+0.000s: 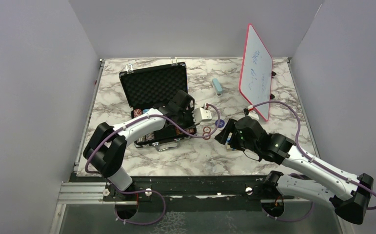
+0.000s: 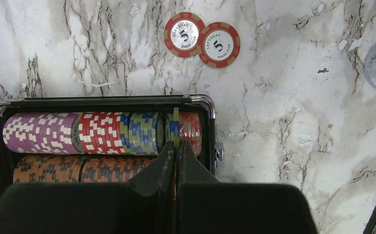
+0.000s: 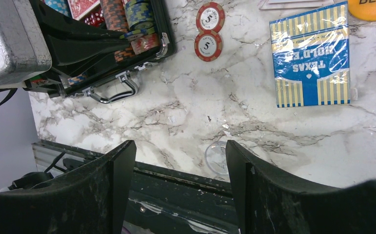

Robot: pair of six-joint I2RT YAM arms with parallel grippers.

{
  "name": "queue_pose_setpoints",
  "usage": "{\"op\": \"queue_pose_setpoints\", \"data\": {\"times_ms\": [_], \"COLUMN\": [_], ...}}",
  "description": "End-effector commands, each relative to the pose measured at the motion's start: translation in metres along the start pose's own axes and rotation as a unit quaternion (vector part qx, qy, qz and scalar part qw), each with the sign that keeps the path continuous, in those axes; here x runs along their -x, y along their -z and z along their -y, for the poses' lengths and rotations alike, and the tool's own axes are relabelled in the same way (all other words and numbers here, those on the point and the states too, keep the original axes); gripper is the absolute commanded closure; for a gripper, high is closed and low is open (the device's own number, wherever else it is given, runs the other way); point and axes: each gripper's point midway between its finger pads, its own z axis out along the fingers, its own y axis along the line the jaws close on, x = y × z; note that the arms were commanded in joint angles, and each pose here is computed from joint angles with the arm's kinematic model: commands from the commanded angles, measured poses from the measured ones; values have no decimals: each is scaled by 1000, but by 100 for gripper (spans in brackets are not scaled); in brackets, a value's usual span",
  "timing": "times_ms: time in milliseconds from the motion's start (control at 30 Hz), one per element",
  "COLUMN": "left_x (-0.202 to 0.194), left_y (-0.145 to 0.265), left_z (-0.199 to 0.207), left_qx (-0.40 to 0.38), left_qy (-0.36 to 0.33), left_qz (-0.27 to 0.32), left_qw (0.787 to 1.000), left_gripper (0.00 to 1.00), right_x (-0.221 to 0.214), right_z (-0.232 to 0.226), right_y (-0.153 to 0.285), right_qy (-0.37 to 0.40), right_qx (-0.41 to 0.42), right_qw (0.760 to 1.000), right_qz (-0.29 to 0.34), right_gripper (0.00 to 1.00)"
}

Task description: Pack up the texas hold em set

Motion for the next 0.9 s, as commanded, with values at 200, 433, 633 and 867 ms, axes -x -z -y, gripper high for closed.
{"op": "queue_pose_setpoints", "data": {"times_ms": [200, 433, 633, 867], "left_x": [-7, -20, -12, -3], "left_y": [21, 11, 17, 22], "left_z": [6, 18, 24, 27], "left_qx": [11, -10, -21, -27], "left_qy": [-8, 1, -1, -6], "left_qz": [-8, -15, 5, 24], "left_qw": [1000, 1000, 1000, 999], "left_gripper": [100, 100, 100, 100], "right_x": [10, 7, 6, 4], "right_z": [-4, -3, 1, 1], "right_y": [-1, -2, -3, -3], "right_qy": [3, 3, 5, 2], "right_qx": [-1, -2, -6, -6], "right_qw": [1000, 1000, 1000, 1000], "right_qz": [18, 15, 14, 12], "right_gripper": [29, 29, 29, 29]}}
